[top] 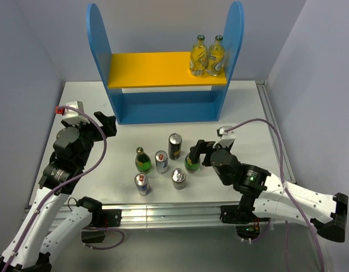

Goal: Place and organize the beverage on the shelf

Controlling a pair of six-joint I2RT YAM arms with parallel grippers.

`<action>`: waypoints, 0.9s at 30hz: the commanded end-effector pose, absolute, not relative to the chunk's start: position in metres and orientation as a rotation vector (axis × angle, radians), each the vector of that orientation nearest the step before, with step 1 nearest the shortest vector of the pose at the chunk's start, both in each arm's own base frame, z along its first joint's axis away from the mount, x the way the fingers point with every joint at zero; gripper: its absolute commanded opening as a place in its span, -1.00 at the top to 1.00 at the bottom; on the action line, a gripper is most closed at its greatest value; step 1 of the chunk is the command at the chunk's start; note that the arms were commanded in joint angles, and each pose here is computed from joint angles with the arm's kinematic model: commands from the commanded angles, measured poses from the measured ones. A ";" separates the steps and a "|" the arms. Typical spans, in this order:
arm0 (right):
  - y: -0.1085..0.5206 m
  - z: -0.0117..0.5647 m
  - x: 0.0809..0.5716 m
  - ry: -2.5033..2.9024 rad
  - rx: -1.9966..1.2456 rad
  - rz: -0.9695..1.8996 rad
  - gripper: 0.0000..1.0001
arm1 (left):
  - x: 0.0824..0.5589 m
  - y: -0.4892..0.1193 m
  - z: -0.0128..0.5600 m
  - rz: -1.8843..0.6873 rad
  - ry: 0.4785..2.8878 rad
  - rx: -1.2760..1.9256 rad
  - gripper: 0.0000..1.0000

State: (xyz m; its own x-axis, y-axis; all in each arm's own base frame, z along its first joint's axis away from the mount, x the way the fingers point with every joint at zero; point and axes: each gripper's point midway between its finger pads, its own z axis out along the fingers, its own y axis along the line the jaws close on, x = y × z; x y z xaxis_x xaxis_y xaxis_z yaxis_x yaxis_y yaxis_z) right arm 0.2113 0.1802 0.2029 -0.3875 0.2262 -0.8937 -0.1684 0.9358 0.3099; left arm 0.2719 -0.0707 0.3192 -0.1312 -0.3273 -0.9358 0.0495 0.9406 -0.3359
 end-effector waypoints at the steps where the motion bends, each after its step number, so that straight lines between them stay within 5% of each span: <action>1: 0.185 0.199 0.216 1.912 0.108 0.430 -0.98 | 0.271 -0.066 0.324 -0.300 1.656 -0.209 -0.96; 14: 0.194 0.174 0.226 1.923 0.109 0.347 -0.89 | 0.269 -0.064 0.324 -0.295 1.655 -0.211 -0.94; 20: 0.195 0.163 0.234 1.908 0.113 0.292 -0.57 | 0.268 -0.064 0.325 -0.295 1.652 -0.210 -0.94; 27: 0.202 0.152 0.242 1.911 0.118 0.242 0.04 | 0.268 -0.064 0.324 -0.297 1.654 -0.208 -0.94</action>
State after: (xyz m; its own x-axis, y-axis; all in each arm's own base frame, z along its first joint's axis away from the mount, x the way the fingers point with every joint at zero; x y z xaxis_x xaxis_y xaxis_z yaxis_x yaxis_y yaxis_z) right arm 0.2339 0.2025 0.1449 -0.3956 0.1638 -0.9037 -0.0783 0.9744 0.2109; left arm 0.2704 -0.0680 0.3204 -0.1230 -0.3281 -0.9366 0.0405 0.9413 -0.3351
